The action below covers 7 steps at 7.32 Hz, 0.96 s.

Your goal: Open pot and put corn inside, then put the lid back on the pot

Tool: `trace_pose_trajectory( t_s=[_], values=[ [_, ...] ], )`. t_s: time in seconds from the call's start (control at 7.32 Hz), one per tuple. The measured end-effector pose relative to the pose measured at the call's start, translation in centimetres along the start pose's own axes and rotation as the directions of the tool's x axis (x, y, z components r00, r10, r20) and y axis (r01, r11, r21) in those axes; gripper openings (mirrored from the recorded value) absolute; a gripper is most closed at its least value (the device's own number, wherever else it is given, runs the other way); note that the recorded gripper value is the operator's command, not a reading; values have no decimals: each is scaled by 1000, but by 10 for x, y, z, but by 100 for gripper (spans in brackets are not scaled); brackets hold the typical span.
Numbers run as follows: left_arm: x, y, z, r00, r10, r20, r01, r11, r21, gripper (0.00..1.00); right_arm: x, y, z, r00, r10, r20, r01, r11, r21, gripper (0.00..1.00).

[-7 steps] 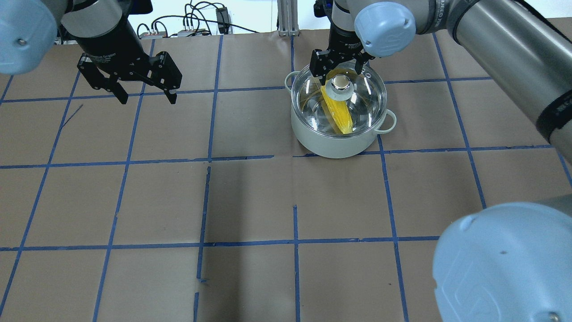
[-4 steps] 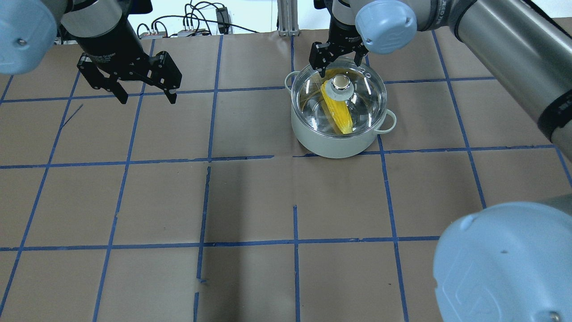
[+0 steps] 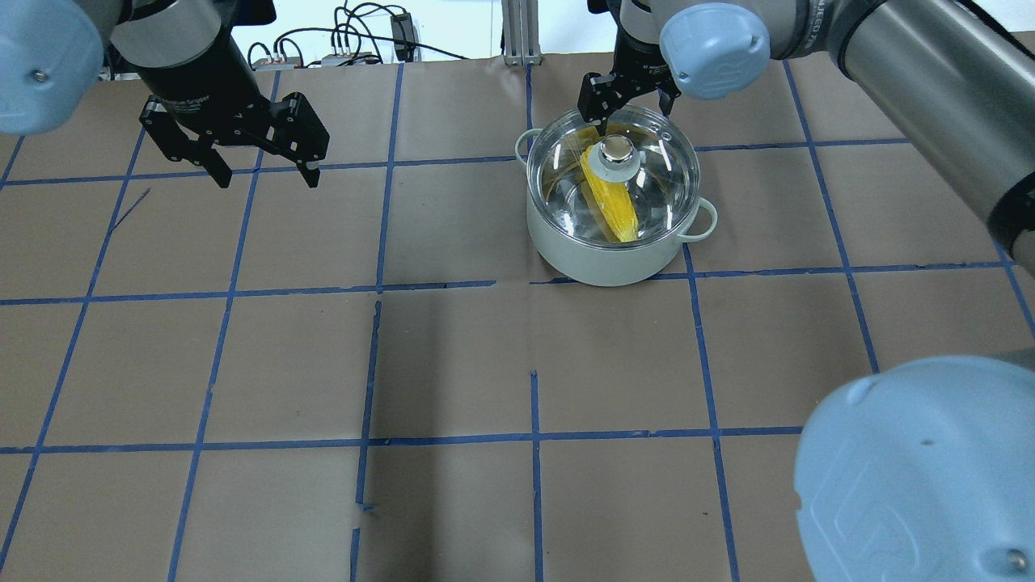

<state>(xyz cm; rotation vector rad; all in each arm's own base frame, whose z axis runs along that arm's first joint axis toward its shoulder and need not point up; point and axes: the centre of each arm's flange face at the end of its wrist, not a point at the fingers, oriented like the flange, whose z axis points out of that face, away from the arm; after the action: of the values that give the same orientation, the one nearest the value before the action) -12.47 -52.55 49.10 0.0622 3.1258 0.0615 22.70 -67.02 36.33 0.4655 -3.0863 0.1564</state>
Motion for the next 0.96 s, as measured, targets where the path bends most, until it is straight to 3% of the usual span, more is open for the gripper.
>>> trace_pose_trajectory(
  t_s=[0.96],
  values=[
    [1, 2, 3, 1000, -5, -1, 5, 1000, -6, 100, 7, 4, 2, 1000, 8, -27, -8, 1000, -11, 100]
  ],
)
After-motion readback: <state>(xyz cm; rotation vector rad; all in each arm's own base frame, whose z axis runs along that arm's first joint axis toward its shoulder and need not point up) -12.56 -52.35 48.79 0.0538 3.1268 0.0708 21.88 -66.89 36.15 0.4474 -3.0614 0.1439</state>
